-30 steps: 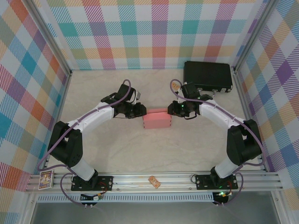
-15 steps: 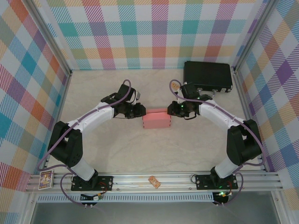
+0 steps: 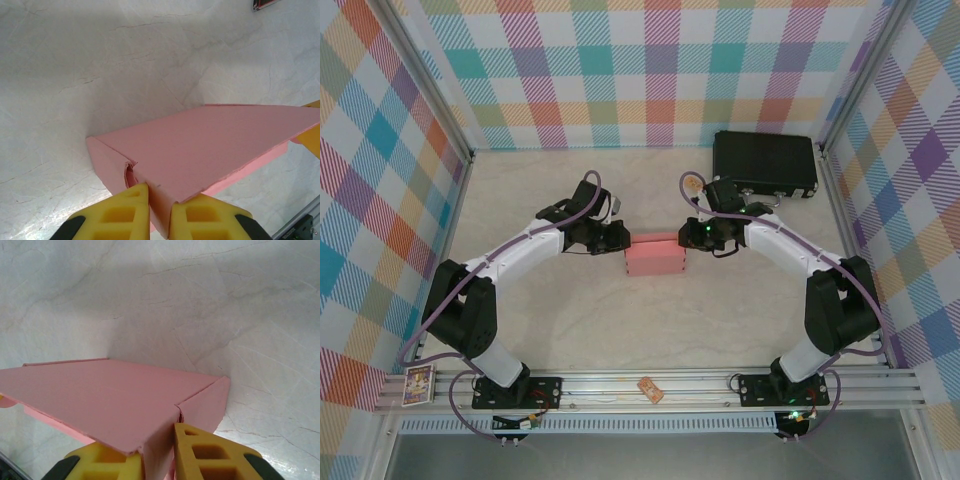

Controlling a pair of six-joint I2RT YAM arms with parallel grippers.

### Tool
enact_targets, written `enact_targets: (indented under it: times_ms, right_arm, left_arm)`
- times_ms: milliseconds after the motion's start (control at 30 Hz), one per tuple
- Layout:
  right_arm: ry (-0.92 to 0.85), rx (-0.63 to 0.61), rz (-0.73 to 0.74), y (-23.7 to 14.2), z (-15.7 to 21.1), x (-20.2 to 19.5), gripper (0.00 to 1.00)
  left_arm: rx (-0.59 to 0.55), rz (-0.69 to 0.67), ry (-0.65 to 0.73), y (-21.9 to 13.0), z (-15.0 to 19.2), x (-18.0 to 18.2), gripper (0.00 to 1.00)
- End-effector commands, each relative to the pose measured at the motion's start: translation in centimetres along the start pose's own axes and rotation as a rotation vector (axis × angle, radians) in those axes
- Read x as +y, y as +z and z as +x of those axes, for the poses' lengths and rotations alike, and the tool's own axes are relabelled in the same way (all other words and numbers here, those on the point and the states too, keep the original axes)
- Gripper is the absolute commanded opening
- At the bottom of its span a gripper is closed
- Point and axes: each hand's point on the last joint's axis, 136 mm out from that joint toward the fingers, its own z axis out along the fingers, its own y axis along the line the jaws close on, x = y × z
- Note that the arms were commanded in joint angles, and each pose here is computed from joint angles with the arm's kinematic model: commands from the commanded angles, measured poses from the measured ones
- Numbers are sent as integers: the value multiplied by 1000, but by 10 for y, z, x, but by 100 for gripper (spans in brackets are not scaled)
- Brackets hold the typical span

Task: Fold the paper box

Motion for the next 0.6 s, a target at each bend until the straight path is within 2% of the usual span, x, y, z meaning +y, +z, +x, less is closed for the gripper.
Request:
enact_targets:
  times_ms: [0,567]
  right_arm:
    - [-10,50,48,2,11,-6,20]
    - [-49,-14,57,-17,-1,4,25]
  left_arm:
    - [54,-39,6,6,18,8,14]
    - [53,-75,26,2,17,12,14]
